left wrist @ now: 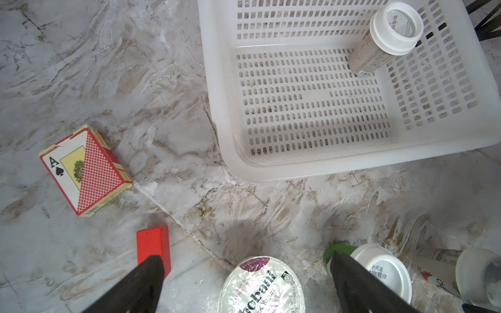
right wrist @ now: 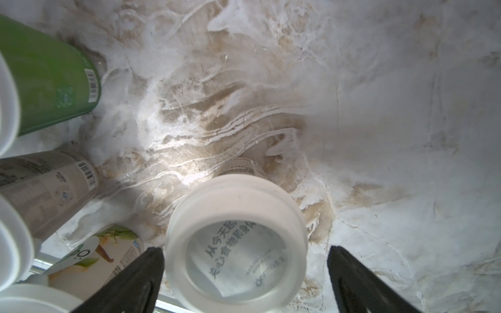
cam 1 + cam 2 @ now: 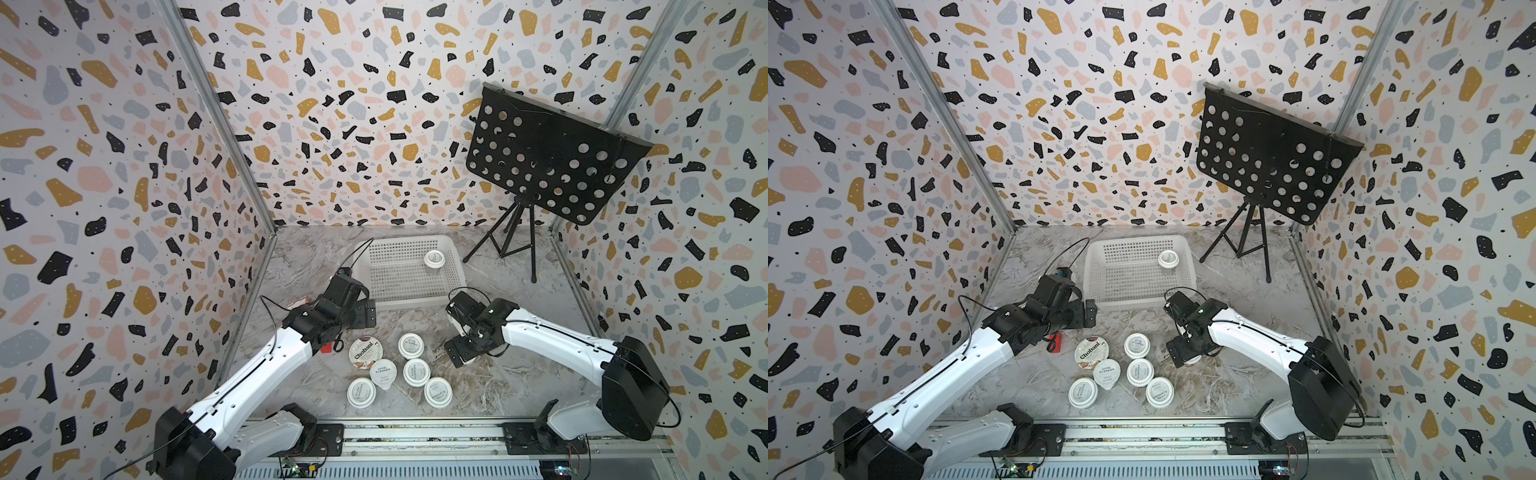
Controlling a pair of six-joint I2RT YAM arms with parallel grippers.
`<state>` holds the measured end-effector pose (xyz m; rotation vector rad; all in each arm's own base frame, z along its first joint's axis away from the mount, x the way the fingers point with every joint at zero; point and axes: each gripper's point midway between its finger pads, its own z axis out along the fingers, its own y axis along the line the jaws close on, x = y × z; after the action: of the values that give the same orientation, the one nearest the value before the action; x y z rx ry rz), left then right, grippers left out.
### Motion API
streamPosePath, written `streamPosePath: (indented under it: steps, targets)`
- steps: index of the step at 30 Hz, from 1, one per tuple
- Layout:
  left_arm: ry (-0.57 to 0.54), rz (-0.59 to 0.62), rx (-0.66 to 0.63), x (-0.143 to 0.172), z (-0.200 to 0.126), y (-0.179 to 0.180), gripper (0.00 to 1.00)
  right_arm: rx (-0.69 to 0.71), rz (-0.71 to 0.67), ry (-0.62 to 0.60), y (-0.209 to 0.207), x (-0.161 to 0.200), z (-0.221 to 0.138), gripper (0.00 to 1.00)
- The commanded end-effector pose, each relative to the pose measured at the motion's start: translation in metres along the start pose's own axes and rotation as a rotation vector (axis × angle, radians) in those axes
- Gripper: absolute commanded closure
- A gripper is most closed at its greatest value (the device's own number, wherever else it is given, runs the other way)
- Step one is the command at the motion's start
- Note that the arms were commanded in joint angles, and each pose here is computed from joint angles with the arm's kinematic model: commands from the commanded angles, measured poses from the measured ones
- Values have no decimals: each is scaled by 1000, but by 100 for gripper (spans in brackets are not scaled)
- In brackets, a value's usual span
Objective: Put the yogurt in the basket
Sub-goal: Pick up the yogurt from the center of the board.
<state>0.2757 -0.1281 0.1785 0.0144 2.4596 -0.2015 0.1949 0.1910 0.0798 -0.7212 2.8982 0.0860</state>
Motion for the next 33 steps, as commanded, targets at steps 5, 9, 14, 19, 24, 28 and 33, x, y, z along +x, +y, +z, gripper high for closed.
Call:
streamPosePath:
  steps: [5, 9, 14, 19, 24, 28, 33]
  targets:
    - [-20, 3, -3, -7, -2, -1, 0, -11, 7, -14, 1, 0, -3, 5]
    - [-16, 3, -2, -6, -1, -1, 0, -7, 5, -14, 0, 0, 0, 6]
    - [-15, 3, -2, -6, -1, -1, 0, -8, 1, -12, 1, -2, 3, 11]
    - [-14, 3, -4, -5, 0, -1, 0, -5, -1, -6, 1, -1, 7, 12]
    - [-14, 4, -4, -5, 0, -1, 0, -6, -1, -1, 1, 1, 10, 13]
    - [-14, 3, -3, -5, 0, -1, 0, -10, 0, 3, 2, 1, 12, 12]
    - [-11, 4, -4, -5, 1, -1, 0, -12, 1, 2, 2, 2, 14, 15]
